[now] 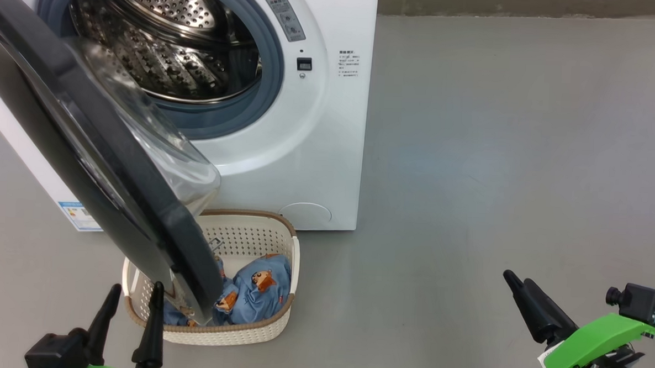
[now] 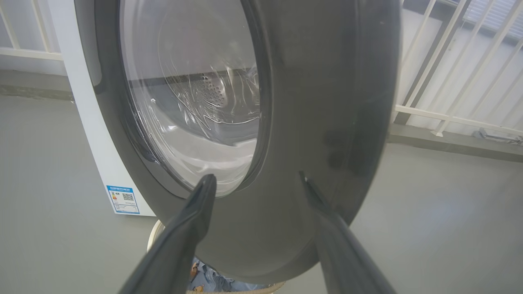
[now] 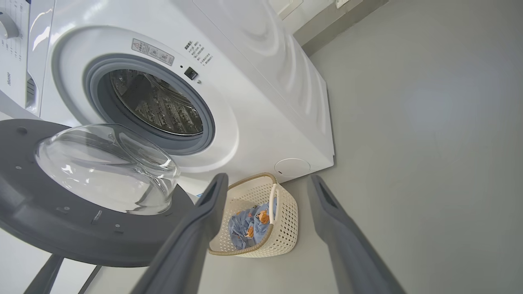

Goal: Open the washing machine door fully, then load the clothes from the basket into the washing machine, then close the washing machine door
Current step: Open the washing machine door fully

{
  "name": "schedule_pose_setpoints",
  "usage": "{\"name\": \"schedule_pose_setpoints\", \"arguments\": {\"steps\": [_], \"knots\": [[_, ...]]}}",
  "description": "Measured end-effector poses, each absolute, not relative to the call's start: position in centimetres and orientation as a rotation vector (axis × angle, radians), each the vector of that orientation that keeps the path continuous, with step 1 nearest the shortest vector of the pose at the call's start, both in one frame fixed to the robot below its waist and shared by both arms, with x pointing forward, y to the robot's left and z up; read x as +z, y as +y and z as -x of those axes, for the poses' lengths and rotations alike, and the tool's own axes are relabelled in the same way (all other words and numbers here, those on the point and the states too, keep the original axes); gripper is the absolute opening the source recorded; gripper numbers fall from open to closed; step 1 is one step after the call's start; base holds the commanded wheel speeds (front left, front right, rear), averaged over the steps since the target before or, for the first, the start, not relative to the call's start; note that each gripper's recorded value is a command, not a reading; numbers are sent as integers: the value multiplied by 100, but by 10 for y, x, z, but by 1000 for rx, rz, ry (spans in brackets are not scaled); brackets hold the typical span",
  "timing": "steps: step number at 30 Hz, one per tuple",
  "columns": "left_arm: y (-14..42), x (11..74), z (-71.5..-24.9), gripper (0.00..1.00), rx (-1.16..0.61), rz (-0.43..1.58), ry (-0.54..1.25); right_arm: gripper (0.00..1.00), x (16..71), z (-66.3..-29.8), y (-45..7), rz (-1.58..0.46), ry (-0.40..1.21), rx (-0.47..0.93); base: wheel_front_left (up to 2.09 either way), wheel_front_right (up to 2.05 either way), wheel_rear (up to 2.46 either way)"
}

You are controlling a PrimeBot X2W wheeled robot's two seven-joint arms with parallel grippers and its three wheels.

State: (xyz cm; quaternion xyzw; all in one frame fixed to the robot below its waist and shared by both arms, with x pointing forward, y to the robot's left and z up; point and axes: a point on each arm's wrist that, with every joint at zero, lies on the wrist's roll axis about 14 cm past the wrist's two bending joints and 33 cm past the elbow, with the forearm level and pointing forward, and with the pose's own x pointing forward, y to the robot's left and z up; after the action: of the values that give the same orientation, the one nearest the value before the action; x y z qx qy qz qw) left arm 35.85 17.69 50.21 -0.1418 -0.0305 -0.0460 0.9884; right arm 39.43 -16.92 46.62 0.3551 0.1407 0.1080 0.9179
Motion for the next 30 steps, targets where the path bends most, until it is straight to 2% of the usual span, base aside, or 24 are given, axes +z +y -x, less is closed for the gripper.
{"name": "schedule_pose_setpoints", "arguments": {"steps": [6,9,21,30], "knots": [[178,501,-359,100,-90,285,-59,100,458,-391,-175,-658,274,205,0,0,0],[178,501,-358,100,-86,286,-59,100,452,-389,-178,-561,279,220,0,0,0],[180,497,-360,100,-72,287,-49,100,485,-404,-188,-364,99,219,0,0,0],[182,498,-361,100,-67,281,-53,100,500,-398,-209,-263,-9,126,0,0,0]]}}
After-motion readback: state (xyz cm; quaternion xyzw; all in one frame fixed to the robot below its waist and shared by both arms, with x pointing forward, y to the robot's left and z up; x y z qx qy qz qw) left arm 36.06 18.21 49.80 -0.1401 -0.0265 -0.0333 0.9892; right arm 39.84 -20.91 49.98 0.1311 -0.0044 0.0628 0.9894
